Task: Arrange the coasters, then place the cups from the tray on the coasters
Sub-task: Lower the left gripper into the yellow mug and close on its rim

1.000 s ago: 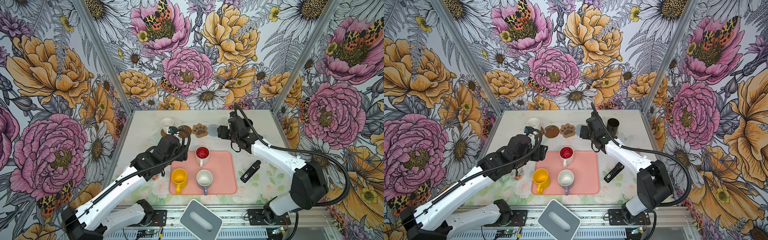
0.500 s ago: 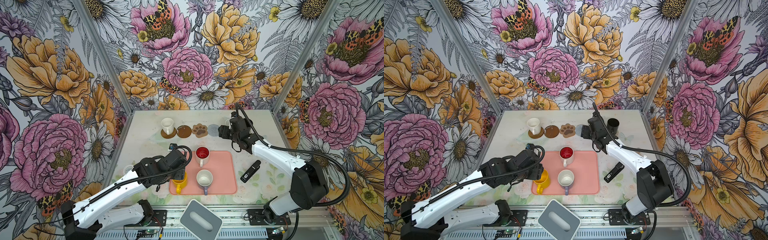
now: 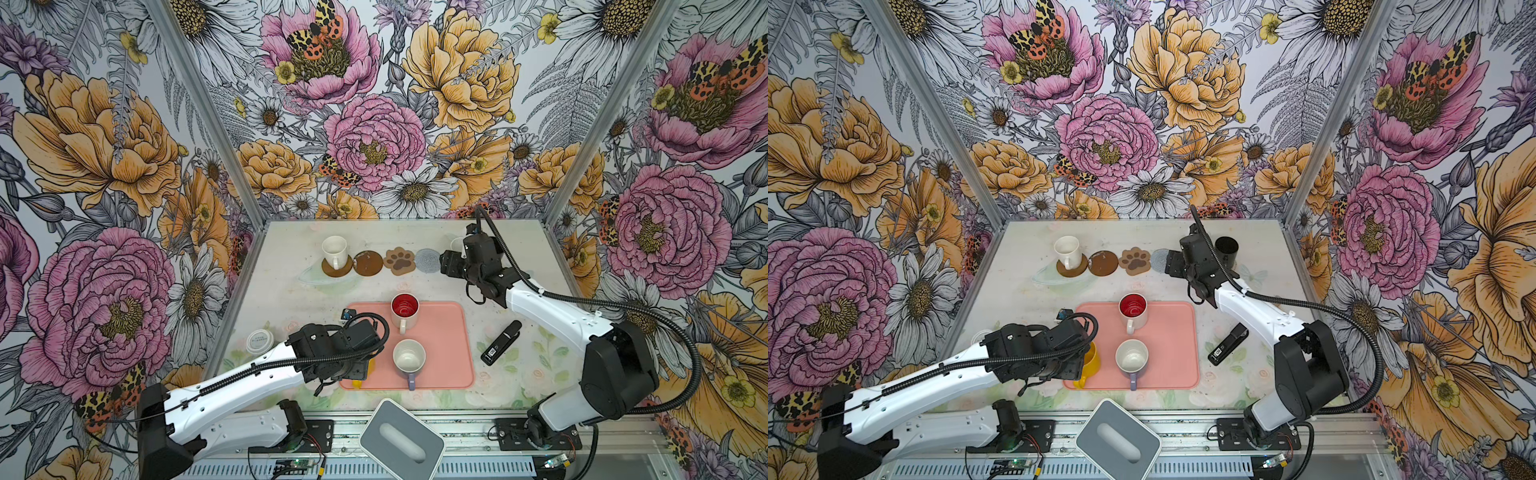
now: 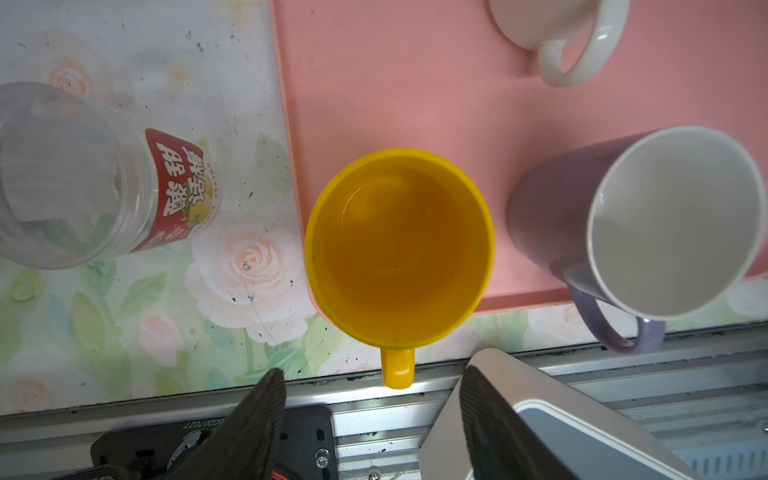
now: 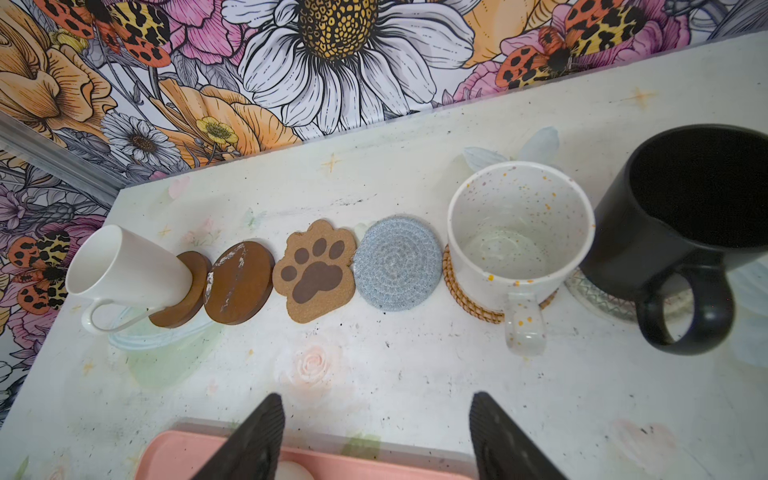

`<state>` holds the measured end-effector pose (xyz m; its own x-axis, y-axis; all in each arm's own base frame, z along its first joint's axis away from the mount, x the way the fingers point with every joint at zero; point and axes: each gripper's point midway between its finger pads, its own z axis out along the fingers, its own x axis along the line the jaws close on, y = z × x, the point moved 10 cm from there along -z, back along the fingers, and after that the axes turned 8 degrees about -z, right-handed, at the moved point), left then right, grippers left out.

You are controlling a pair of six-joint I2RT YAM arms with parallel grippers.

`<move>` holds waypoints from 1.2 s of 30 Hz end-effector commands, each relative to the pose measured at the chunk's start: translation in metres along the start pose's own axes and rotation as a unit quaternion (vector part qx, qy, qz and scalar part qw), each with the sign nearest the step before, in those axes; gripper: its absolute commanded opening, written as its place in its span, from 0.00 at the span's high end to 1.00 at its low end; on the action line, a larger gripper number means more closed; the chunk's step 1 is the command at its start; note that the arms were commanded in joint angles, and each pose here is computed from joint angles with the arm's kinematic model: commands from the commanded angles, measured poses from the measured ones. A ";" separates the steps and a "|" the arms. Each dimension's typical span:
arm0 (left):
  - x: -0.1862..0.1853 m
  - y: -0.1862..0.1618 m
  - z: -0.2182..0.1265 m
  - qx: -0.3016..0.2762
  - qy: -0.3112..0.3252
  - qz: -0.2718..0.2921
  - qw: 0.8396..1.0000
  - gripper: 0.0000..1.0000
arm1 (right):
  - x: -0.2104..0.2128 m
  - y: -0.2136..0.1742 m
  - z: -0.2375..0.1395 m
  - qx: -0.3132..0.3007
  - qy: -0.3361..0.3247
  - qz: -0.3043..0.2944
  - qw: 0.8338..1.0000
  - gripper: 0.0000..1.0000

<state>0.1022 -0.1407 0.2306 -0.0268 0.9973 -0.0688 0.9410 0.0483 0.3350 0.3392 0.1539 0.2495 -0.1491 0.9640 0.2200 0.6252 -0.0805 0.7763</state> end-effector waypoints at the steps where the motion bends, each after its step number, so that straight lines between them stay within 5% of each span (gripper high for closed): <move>1: -0.003 -0.005 0.005 0.007 0.005 -0.006 1.000 0.33 | 0.000 0.003 0.004 -0.008 0.013 0.014 1.000 0.27; 10: -0.007 -0.019 0.024 0.027 -0.055 -0.037 0.997 0.37 | 0.001 0.003 0.008 -0.003 0.017 0.015 1.000 0.27; 36: -0.011 -0.026 0.054 0.019 -0.051 -0.040 0.998 0.53 | -0.003 -0.001 0.018 0.010 0.019 0.020 1.000 0.28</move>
<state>0.0961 -0.1503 0.1761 -0.0800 0.9828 -0.1665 0.9493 0.1261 0.2881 0.3477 0.1557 0.2350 -0.1525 0.9537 0.2591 0.6572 -0.0980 0.7473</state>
